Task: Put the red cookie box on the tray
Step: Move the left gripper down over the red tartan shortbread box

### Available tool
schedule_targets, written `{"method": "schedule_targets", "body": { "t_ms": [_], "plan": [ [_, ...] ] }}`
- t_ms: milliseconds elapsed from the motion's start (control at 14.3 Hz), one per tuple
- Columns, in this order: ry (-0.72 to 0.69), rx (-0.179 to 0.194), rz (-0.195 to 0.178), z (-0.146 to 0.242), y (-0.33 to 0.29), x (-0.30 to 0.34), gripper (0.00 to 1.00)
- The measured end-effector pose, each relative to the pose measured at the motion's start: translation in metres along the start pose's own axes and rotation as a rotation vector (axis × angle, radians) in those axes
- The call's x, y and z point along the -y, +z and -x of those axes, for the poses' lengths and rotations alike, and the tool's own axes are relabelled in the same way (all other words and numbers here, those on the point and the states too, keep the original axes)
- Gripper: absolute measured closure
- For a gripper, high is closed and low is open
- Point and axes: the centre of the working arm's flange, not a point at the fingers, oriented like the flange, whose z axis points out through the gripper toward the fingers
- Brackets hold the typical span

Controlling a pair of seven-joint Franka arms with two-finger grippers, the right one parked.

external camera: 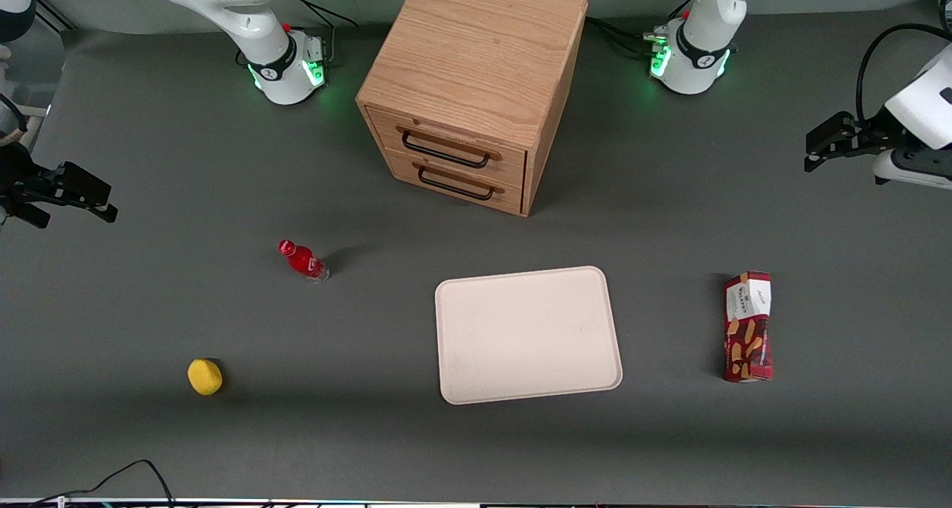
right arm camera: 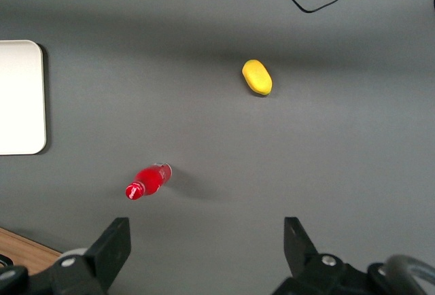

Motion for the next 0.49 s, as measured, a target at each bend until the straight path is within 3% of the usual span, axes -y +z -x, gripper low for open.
{"method": "schedule_targets", "body": {
  "t_ms": [488],
  "plan": [
    [-0.014,-0.003,-0.004,0.002,-0.001,0.025,0.00]
  ]
}}
